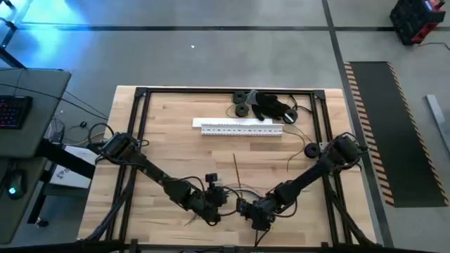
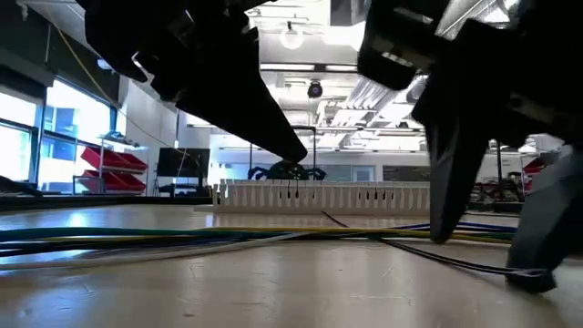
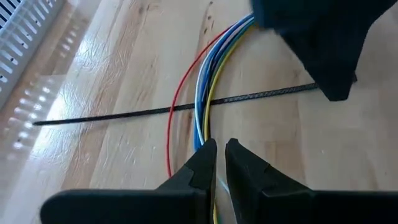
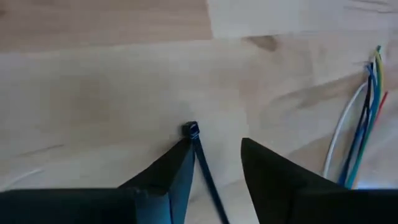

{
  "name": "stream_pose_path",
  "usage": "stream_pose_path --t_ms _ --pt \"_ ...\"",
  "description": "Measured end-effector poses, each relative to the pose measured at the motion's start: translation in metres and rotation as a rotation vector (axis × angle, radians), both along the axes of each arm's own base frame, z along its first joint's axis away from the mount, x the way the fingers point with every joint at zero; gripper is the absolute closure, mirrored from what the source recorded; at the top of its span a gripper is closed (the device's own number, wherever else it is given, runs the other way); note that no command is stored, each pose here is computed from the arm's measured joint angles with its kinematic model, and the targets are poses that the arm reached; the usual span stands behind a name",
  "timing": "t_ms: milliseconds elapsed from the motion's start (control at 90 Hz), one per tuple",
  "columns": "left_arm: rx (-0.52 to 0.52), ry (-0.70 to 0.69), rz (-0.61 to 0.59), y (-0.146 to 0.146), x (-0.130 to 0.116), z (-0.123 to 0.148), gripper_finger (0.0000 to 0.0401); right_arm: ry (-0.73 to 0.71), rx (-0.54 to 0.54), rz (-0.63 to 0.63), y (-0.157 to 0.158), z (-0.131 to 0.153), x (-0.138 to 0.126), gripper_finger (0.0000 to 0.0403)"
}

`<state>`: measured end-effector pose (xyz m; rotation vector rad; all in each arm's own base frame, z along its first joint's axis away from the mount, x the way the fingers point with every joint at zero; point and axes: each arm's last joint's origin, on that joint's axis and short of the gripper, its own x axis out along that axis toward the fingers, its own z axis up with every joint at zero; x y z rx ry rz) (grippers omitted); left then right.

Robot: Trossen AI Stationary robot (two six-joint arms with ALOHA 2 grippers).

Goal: Ziptie cables
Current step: Wrap the cables together using a black zip tie

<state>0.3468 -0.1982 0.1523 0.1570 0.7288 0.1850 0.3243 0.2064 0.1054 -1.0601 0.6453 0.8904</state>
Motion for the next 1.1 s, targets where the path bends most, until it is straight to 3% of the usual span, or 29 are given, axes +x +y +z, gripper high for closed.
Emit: stream_pose_path --t_ms 167,356,556,933,1100 --pt "0.0 0.0 0.0 0.0 0.0 0.0 0.0382 0.044 0.06 -0.025 -0.006 -0.009 0.006 0.032" --pt "0.001 -0.002 0.001 0.0 0.0 0.0 0.0382 0.079 0.103 -0.059 -0.006 -0.013 0.007 0.0391" --pt "0.017 -0.014 0.015 0.0 0.0 0.0 0.0382 -0.01 0.127 -0.14 0.004 -0.01 0.007 0.0401" --pt "0.081 -0.053 0.005 -0.015 -0.009 0.002 0.0382 -0.148 0.252 -0.563 0.036 -0.006 -0.009 0.0403" --pt "0.088 -0.066 0.007 -0.018 -0.011 0.003 0.0382 -0.332 0.307 -0.799 0.049 -0.007 -0.032 0.0403"
